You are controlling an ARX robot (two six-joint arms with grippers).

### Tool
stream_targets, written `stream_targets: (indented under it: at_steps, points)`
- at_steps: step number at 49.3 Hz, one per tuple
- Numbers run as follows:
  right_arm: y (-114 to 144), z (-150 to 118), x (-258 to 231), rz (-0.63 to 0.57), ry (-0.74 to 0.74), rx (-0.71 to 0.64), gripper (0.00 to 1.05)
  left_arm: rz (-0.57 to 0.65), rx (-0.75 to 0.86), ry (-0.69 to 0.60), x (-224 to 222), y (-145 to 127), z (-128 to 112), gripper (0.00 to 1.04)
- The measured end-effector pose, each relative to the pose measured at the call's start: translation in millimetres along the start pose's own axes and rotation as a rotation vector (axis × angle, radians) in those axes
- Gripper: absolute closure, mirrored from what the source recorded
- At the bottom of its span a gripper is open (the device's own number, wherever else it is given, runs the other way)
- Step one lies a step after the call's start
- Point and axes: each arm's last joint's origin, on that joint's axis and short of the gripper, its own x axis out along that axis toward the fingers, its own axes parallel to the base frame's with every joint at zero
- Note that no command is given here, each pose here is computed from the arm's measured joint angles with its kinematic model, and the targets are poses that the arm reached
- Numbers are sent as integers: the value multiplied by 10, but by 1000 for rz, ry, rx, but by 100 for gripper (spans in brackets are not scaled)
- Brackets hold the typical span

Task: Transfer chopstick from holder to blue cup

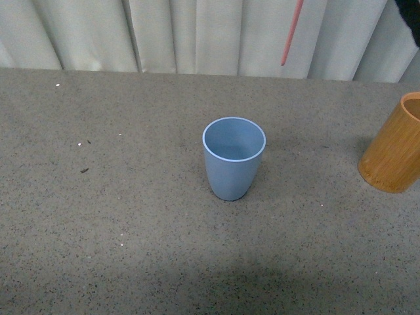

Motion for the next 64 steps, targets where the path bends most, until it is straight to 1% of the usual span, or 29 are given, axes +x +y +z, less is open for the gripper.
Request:
stream_targets:
  at_steps: [10, 25, 39, 53, 64]
  points:
    - [176, -140, -82, -6, 38, 36, 102, 0, 0, 0, 0, 0, 0, 7]
    - [305, -280, -123, -15, 84, 74, 102, 0, 0, 0, 0, 0, 0, 7]
    - [323, -373, -139, -68, 108, 98, 102, 0, 0, 0, 0, 0, 0, 7]
    - [284, -448, -150, -195, 152, 180, 102, 0, 0, 0, 0, 0, 0, 7]
    - [275, -467, -158, -228, 158, 218, 102, 0, 0, 0, 0, 0, 0, 7]
